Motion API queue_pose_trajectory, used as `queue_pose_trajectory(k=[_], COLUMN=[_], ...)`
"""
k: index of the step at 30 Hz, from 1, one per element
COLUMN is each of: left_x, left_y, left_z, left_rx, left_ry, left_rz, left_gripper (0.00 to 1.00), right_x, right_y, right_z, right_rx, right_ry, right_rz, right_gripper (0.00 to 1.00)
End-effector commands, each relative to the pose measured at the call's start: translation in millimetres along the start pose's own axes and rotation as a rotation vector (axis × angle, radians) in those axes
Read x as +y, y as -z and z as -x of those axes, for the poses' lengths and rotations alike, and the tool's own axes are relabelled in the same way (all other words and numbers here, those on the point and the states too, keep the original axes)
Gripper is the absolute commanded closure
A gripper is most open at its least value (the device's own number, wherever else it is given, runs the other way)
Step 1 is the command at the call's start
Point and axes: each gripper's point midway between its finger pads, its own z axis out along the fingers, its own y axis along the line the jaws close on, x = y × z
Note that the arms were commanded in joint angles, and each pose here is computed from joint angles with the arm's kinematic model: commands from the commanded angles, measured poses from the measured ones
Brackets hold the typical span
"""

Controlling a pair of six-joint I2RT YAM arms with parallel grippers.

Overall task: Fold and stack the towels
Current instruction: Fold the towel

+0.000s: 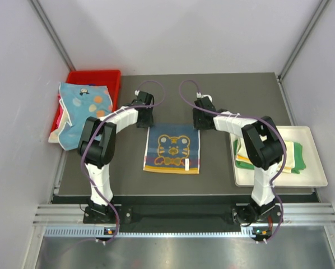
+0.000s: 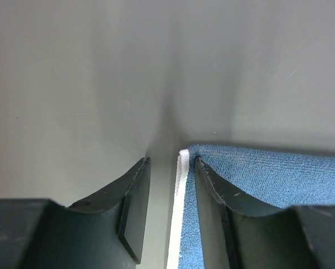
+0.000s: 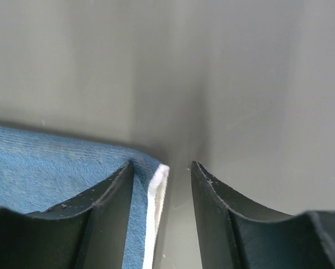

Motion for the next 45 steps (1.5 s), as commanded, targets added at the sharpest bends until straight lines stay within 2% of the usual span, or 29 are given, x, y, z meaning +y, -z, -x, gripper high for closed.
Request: queue_pose_trajectory(k=[1, 9, 13, 14, 17, 24, 31, 37, 45], left_x=[-3, -6, -5, -5, -6, -9, -7, -15, -19], left_y=[-7, -9, -10, -11, -12, -18, -18, -14, 20], left_z=[2, -9, -9, -8, -8, 4, 28, 60, 97], left_rx=[-0.021, -0.014, -0.025, -0.030, -0.044, -0.115, -0.211, -0.322, -0.471], left_ry=[0.036, 0.079, 0.099, 0.104, 0.132, 0.191, 0.279, 0.318, 0.319], left_rz=[-0.019, -0.044, -0.047, -0.048, -0.058, -0.101, -0.158, -0.215, -0.272], left_gripper=[0.58, 0.61, 0.67, 0.72, 0.80, 0.87, 1.00, 1.00, 1.00], right_x=[5, 6, 0, -1, -3, -4, -3, -6, -8], right_y=[-10, -7, -6, -7, -12, -20, -22, -21, 14], right_z=[4, -7, -9, -9, -8, 11, 36, 62, 98], right_rx=[0.003, 0.017, 0.015, 0.015, 0.022, -0.006, -0.060, -0.131, -0.317], right_ry=[0.003, 0.001, -0.002, -0.006, -0.011, -0.019, -0.017, -0.025, -0.038], right_rz=[0.033, 0.058, 0.042, 0.042, 0.050, 0.088, 0.117, 0.138, 0.169], right_gripper=[0.56, 0.63, 0.69, 0.72, 0.81, 0.91, 0.94, 0.94, 0.94])
